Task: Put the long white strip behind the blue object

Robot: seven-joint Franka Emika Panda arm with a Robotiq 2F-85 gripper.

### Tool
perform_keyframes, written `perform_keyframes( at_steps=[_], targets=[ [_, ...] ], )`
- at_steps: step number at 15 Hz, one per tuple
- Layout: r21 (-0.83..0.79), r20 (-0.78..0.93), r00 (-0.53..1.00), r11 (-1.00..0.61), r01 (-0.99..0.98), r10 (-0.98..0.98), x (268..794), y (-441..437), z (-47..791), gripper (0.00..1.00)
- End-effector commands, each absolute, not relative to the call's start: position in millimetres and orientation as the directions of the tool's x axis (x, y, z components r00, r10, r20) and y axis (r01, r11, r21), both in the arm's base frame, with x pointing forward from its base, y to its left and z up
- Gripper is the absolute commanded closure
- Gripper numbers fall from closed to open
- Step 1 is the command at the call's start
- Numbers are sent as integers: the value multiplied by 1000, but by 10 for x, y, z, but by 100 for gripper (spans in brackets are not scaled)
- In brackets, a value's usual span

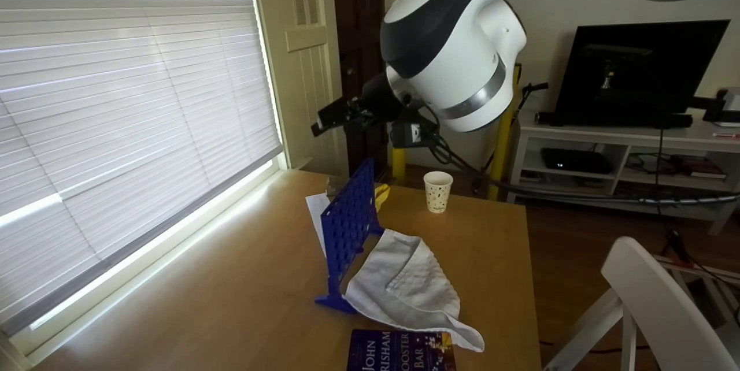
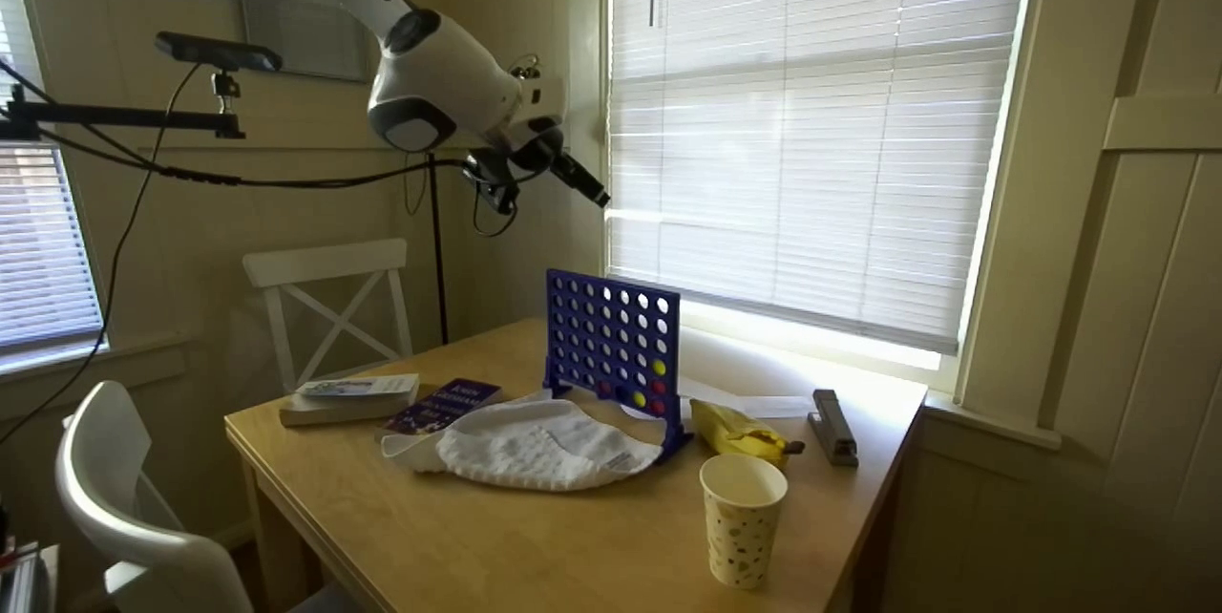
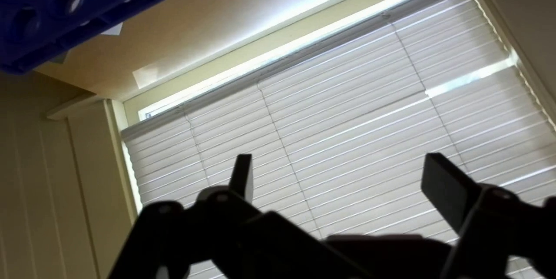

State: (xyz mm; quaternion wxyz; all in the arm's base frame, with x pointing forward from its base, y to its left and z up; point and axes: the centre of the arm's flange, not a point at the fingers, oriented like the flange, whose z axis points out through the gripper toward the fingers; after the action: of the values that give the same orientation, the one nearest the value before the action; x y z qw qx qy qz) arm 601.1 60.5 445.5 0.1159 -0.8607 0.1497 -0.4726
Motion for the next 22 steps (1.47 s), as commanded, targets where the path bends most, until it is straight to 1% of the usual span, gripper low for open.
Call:
perform_keyframes(
  at_steps=[1, 4, 6, 9, 12, 15, 18, 21, 22],
  targets=[
    [-413, 679, 559, -877, -245, -476, 5937, 491, 5242, 0],
    [-434, 618, 595, -854, -286, -514, 5736, 133, 5171, 0],
    [-426, 621, 586, -852, -303, -520, 5631, -118, 5173, 0],
    [-381, 631, 595, -867, -322, -498, 5536, -412, 5410, 0],
    [-273, 619, 654, -900, -340, -435, 5447, -697, 5675, 0],
    [-122, 549, 765, -938, -325, -336, 5281, -969, 5905, 0],
    [-9, 451, 861, -966, -257, -234, 5070, -850, 6198, 0],
    [39, 342, 930, -987, -153, -131, 4914, -620, 6478, 0],
    [-1, 403, 894, -977, -215, -197, 4951, -698, 5957, 0]
  ],
)
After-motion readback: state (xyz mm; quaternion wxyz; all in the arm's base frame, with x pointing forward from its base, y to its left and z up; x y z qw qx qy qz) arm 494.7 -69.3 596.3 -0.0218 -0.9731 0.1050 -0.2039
